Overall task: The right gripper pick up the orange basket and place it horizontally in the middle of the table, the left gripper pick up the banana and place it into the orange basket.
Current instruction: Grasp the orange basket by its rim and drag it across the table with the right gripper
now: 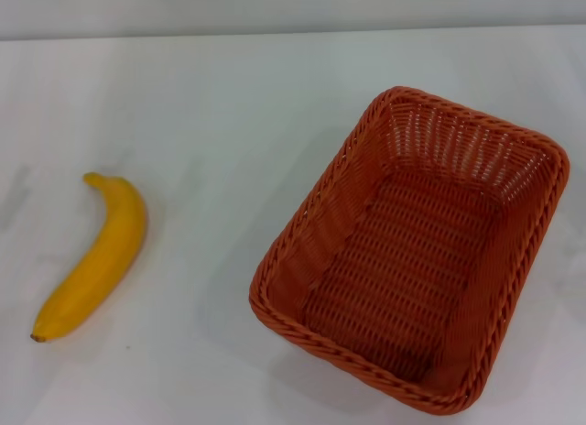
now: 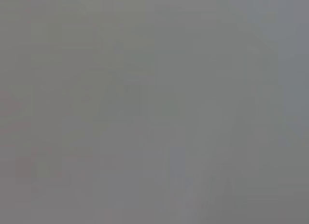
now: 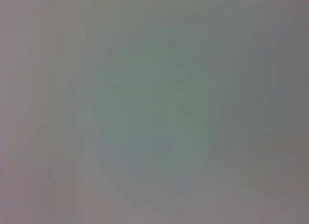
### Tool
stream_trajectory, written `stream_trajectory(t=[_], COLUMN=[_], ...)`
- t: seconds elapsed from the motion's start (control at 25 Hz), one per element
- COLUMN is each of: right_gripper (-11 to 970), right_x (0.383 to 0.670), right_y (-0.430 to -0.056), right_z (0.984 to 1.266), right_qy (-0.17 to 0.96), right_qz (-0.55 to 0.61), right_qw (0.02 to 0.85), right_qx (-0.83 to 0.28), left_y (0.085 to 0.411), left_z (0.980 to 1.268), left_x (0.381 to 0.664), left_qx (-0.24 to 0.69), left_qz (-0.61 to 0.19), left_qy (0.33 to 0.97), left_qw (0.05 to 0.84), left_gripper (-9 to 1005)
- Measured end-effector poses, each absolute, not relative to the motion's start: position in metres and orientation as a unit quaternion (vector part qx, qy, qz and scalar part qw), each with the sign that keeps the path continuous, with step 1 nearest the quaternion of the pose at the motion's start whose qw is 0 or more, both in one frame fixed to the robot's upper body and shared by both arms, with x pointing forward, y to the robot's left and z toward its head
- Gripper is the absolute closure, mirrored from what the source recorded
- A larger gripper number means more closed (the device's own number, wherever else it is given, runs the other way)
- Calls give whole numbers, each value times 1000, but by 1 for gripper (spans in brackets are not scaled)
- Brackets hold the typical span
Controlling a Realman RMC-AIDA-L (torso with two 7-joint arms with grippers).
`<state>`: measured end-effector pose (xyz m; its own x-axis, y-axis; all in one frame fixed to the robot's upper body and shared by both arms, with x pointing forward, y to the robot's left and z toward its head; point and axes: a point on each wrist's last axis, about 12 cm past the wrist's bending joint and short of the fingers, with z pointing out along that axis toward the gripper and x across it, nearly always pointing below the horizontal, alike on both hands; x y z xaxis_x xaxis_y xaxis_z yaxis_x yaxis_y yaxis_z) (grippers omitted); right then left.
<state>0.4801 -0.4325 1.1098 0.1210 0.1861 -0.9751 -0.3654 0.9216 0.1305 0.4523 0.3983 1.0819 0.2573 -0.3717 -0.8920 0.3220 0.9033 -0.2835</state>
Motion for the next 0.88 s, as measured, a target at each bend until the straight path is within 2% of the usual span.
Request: stream_trajectory(t=[0.44, 0.64, 0.88], right_gripper=[190, 190, 191], right_x=[486, 502, 540], right_y=[-434, -432, -411], right_z=[1117, 1141, 1184], right_qy=[635, 643, 698], right_qz=[192, 200, 208], right_qw=[745, 729, 651], right_qx=[-75, -119, -213], left_y=[399, 398, 398], left_z=[1082, 1081, 1080], left_x=[452, 452, 451], left_qx=[-22, -23, -24], left_qz=[-219, -221, -221], left_qy=[568, 570, 572], left_qw=[793, 791, 790], left_gripper=[118, 118, 117])
